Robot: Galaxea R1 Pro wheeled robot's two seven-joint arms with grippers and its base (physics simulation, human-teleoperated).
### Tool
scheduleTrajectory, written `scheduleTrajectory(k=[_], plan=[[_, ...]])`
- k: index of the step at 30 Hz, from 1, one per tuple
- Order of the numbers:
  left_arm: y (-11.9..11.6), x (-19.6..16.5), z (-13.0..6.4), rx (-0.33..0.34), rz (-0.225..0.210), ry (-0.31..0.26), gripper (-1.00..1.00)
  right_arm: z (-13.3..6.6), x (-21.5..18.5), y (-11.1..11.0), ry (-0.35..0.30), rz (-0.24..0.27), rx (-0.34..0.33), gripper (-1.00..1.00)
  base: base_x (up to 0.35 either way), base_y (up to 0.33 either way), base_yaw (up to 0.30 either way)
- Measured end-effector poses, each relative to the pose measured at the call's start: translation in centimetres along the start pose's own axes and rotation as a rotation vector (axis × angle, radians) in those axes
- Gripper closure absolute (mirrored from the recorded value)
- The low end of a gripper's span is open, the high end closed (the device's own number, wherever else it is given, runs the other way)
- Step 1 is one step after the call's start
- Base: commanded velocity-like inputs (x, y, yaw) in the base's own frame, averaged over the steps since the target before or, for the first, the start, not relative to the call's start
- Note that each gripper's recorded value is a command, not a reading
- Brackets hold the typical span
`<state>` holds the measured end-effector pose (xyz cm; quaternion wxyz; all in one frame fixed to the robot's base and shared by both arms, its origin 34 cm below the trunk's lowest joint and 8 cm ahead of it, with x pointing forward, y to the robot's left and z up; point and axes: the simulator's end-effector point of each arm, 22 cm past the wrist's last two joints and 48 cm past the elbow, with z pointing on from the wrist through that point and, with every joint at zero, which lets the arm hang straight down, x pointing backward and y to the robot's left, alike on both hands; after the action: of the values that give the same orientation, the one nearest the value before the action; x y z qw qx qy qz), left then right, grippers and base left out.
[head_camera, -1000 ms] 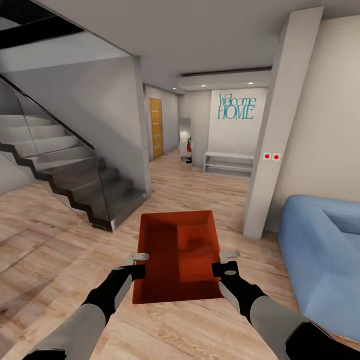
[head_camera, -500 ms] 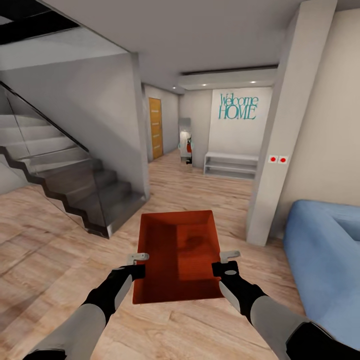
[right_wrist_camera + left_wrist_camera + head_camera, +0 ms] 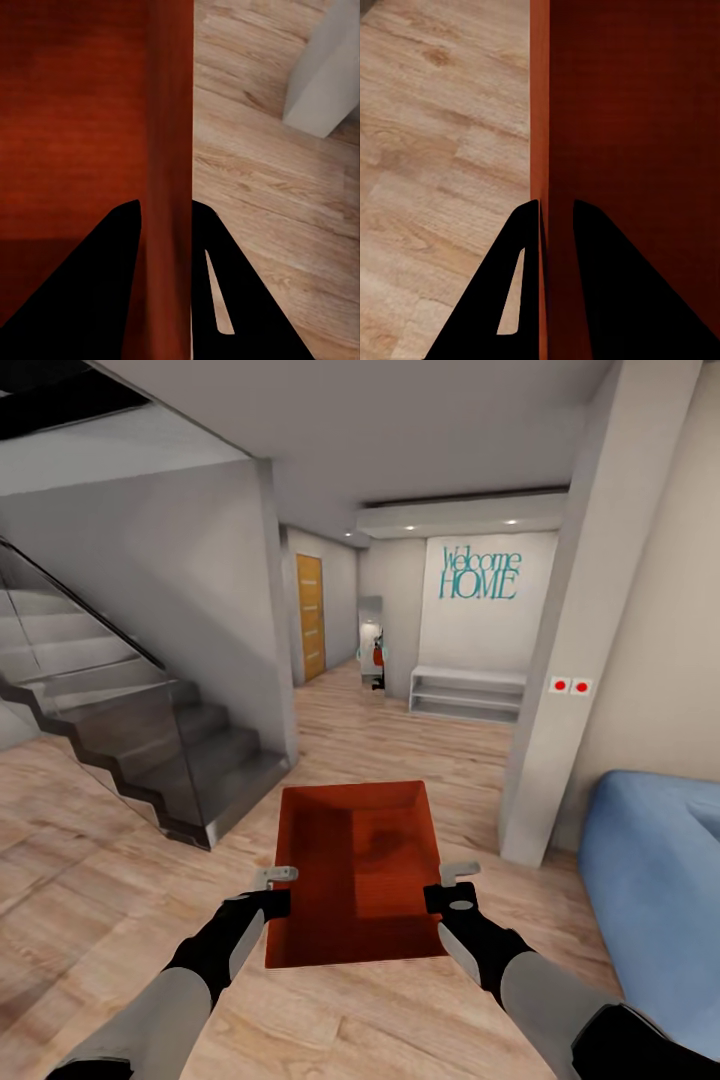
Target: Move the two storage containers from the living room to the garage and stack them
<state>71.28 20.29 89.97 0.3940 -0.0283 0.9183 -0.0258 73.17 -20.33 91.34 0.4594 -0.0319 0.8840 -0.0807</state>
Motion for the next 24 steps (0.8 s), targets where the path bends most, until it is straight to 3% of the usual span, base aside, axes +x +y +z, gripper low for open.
scheduleTrajectory(k=[8,19,24], plan=[[0.03,0.04,0.01,0.000,-0.001,0.001,1.00,-0.01,0.03,0.03,0.001,-0.001,0.000,1.00,0.323,0.000,-0.031],[0.04,0.08,0.02,-0.001,-0.001,0.002,1.00,-0.02,0.09,0.05,0.003,-0.002,0.001,1.00,0.323,0.000,-0.274],[0.06,0.12,0.02,-0.001,-0.001,0.003,1.00,-0.02,0.10,0.07,0.003,-0.003,0.001,1.00,0.323,0.000,-0.079]])
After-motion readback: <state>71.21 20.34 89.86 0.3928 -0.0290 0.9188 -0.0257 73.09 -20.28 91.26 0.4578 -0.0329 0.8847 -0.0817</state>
